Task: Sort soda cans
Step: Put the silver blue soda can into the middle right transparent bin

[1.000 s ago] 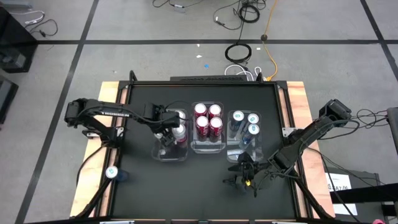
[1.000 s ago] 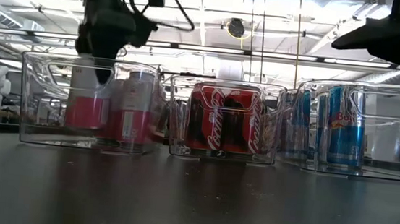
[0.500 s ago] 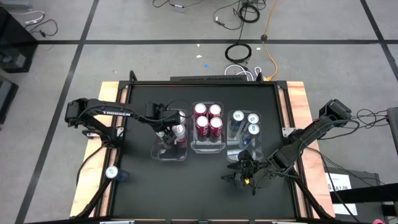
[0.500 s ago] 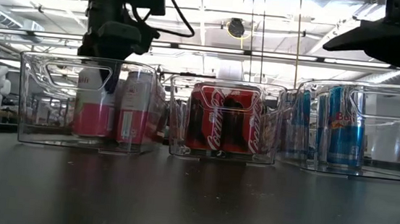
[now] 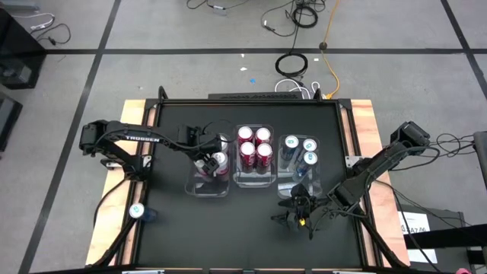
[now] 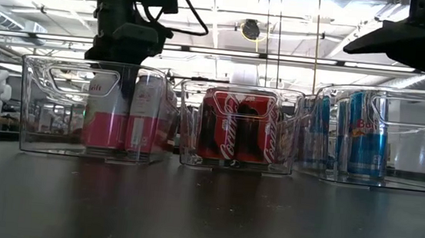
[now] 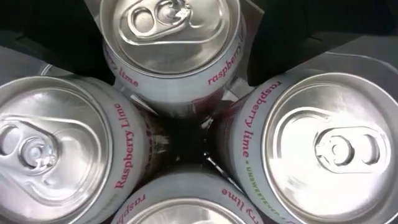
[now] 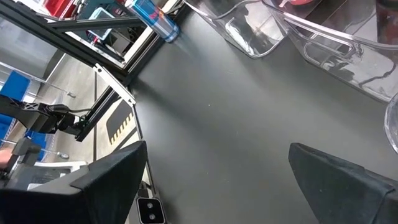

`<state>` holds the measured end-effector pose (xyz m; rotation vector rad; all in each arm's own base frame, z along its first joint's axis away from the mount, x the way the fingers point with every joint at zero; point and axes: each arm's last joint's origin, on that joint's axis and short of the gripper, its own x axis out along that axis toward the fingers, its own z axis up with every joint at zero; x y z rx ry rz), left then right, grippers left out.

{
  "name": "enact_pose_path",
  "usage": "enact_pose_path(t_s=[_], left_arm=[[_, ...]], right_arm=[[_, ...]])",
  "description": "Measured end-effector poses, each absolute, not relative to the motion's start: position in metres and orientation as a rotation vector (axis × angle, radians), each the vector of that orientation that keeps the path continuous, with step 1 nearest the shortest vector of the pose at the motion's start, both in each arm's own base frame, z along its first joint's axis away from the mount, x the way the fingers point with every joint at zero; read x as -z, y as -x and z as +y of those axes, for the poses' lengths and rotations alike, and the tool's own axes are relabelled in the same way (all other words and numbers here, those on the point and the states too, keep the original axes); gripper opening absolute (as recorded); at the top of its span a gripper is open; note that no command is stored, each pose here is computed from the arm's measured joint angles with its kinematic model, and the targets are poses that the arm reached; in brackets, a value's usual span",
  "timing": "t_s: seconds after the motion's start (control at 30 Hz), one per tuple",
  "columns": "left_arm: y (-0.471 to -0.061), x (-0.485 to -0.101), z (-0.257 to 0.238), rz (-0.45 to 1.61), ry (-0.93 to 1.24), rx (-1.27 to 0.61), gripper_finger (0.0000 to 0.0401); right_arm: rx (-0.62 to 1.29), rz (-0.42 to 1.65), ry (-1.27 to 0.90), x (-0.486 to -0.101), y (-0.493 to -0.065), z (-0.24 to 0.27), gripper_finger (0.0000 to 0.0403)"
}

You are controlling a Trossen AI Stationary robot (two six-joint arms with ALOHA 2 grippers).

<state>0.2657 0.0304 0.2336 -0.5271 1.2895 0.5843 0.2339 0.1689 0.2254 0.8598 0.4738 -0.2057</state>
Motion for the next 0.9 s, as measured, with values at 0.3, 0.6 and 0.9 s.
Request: enact_pose_path(t_s=[0.3, 0.6, 0.9], left_arm=[[-0.263, -0.246, 0.028, 1.352, 0.617, -0.57, 0.0391], [-0.271, -0.295, 0.006, 1.311, 0.643, -0.46, 0.0391], [-0.27, -0.322, -0.054, 1.245, 0.74, -0.466, 0.0391]], right_arm=[[0.197, 0.476, -0.829, -0.225, -0.234, 0.169, 0.0384], [0.152, 0.515, -0.802, -0.225, -0.233, 0.17, 0.0384], [0.119, 0.537, -0.77, -0.225, -0.233, 0.171, 0.0384]])
